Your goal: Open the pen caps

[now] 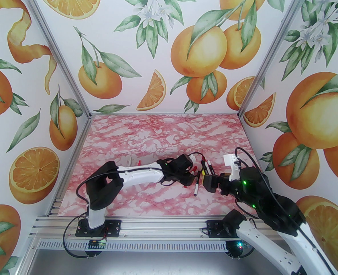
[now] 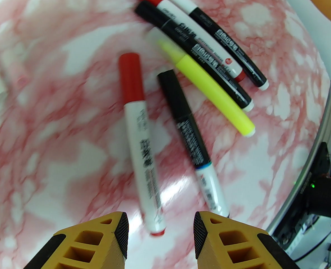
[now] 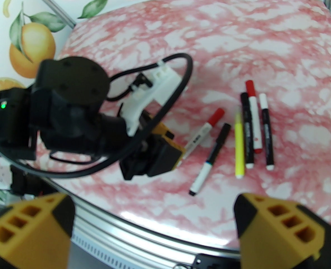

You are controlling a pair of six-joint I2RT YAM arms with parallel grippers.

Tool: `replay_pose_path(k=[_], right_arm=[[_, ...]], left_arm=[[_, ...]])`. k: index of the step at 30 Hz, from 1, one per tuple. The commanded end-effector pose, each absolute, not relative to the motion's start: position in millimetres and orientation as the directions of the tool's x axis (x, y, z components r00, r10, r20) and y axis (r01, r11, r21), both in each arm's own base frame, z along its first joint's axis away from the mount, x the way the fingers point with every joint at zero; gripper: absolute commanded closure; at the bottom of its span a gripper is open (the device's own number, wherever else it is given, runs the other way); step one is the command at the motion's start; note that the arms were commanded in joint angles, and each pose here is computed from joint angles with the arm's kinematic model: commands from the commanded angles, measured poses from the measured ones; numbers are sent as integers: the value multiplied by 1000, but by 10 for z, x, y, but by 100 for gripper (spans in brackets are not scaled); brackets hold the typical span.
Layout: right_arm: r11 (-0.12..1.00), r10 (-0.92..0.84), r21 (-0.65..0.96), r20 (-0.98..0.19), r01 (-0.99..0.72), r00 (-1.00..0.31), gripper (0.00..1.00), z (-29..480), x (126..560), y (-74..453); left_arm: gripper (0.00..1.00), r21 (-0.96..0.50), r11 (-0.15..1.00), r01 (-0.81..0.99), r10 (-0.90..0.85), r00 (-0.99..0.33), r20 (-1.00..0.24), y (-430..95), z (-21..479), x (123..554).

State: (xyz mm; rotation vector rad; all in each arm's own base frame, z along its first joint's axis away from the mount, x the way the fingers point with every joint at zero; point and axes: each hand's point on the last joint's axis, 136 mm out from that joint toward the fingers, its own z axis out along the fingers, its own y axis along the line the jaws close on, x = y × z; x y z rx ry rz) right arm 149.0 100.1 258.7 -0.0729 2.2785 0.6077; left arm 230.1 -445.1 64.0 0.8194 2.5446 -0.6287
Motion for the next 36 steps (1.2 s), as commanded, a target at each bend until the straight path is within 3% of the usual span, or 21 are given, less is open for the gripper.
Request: replay_pose_path(k=[1, 36], right_arm=[[910, 111, 358, -698, -211, -707, 0, 2578, 1402, 854], [897, 111, 380, -689, -227, -716, 0, 2546, 1509, 993]], left_arm=[[58, -236, 741, 629, 465, -734, -496, -4522, 625, 2397], [76, 99, 685, 722, 720, -650, -245, -4280, 52, 2526]])
